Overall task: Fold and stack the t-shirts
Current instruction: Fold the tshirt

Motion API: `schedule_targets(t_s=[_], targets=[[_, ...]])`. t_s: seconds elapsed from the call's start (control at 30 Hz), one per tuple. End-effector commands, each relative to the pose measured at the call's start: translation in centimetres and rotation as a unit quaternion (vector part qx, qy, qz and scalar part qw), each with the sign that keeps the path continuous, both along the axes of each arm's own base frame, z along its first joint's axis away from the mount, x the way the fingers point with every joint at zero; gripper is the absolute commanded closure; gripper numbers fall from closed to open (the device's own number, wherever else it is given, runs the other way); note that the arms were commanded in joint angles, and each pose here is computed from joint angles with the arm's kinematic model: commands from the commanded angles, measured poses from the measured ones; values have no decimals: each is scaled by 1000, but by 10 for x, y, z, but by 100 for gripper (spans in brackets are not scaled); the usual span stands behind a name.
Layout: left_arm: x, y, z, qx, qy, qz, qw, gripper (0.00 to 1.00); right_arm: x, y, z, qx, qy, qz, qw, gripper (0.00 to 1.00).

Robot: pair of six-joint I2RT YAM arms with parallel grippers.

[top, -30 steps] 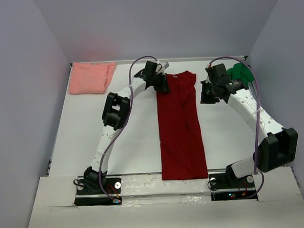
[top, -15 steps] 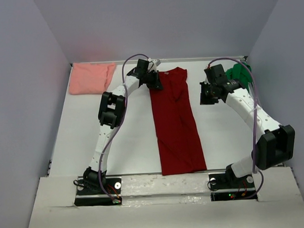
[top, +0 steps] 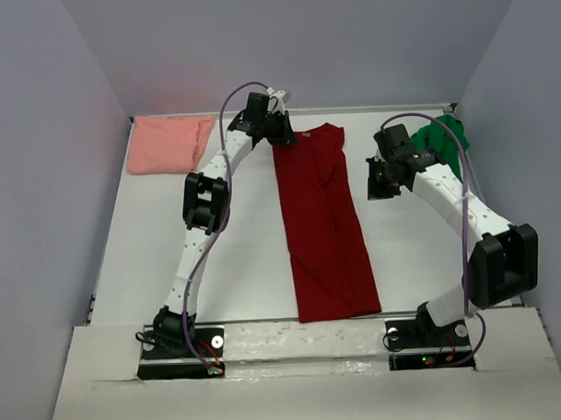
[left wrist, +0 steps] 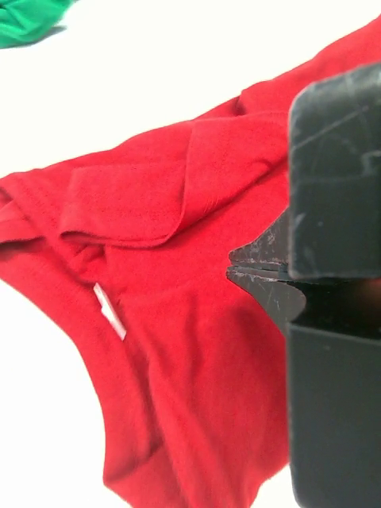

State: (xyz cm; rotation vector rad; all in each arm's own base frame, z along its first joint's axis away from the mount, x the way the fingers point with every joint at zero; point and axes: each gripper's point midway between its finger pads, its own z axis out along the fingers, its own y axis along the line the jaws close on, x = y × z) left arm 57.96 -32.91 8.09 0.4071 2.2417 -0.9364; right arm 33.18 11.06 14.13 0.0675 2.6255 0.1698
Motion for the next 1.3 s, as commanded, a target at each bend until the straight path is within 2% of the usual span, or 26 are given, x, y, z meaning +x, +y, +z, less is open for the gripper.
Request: schedule_targets(t_s=[0.0, 0.17, 0.23, 0.27, 0.33, 0.37, 0.43, 0.47, 0.53, 0.57, 0.6, 0.67, 0.8, 0.87, 0.9, 0.97, 1.0, 1.03, 1.07, 1.13, 1.17, 1.2, 1.23, 1.27], targets=[[4, 11, 4, -21, 7, 4, 1000, 100, -3, 9, 36, 33, -53, 10, 998, 100], [-8, 12, 16, -18, 16, 3, 1000, 100, -10, 6, 24, 23, -37, -2, 999, 100], [-21, 0, 32, -6, -6, -3, 1000, 100, -14, 5, 13, 25, -37, -11, 999, 99], [-29, 3, 53, 13, -26, 13, 1000, 100, -17, 6, 14, 38, -45, -15, 998, 77], [-45, -6, 79, 36, -54, 29, 997, 100, -21, 8, 4, 47, -43, -19, 998, 61], [-51, 10, 104, 57, -70, 78, 993, 100, -26, 9, -9, 52, -31, -24, 998, 55], [-65, 23, 121, 67, -48, 148, 986, 100, -31, 16, -20, 69, -13, -16, 997, 51], [-77, 36, 140, 74, -56, 171, 981, 100, -37, 16, -30, 71, 0, -16, 997, 49], [-88, 65, 153, 127, -76, 242, 959, 100, -39, 17, -33, 76, 0, -17, 997, 48], [-106, 67, 182, 128, -104, 254, 953, 100, -41, 17, -34, 78, 2, -17, 997, 46], [-114, 81, 176, 159, -109, 280, 941, 100, -44, 17, -35, 80, 4, -16, 997, 46], [-130, 96, 184, 175, -118, 306, 928, 96, -47, 18, -34, 85, -1, -9, 996, 46], [-159, 124, 181, 195, -99, 337, 916, 95, -54, 18, -34, 90, 3, -6, 996, 46], [-174, 129, 176, 198, -75, 336, 918, 95, -58, 19, -31, 96, 5, -9, 995, 47], [-186, 118, 162, 188, -46, 307, 932, 95, -60, 19, -24, 103, -4, -12, 995, 48], [-208, 108, 154, 171, -12, 273, 947, 96, -68, 18, -21, 108, -4, -15, 994, 48], [-229, 100, 130, 175, 18, 239, 955, 96, -71, 17, -20, 113, -5, -18, 993, 47], [-240, 86, 128, 153, 19, 215, 964, 95, -79, 16, -20, 120, -9, -19, 993, 46], [-269, 81, 113, 125, 55, 178, 974, 93, -84, 19, -20, 133, -6, -24, 991, 46], [-299, 66, 107, 62, 86, 126, 986, 86, -97, 30, -13, 180, -2, -20, 984, 45], [-308, 59, 121, 4, 84, 122, 989, 84, -101, 34, -9, 200, -4, -23, 980, 45], [-336, 57, 94, -5, 132, 91, 987, 84, -113, 40, -15, 230, 12, -30, 973, 45], [-342, 49, 100, -41, 125, 73, 989, 84, -116, 43, 0, 255, -20, -26, 967, 45], [-358, 47, 94, -50, 138, 61, 987, 84, -121, 41, 1, 262, -25, -33, 964, 44]])
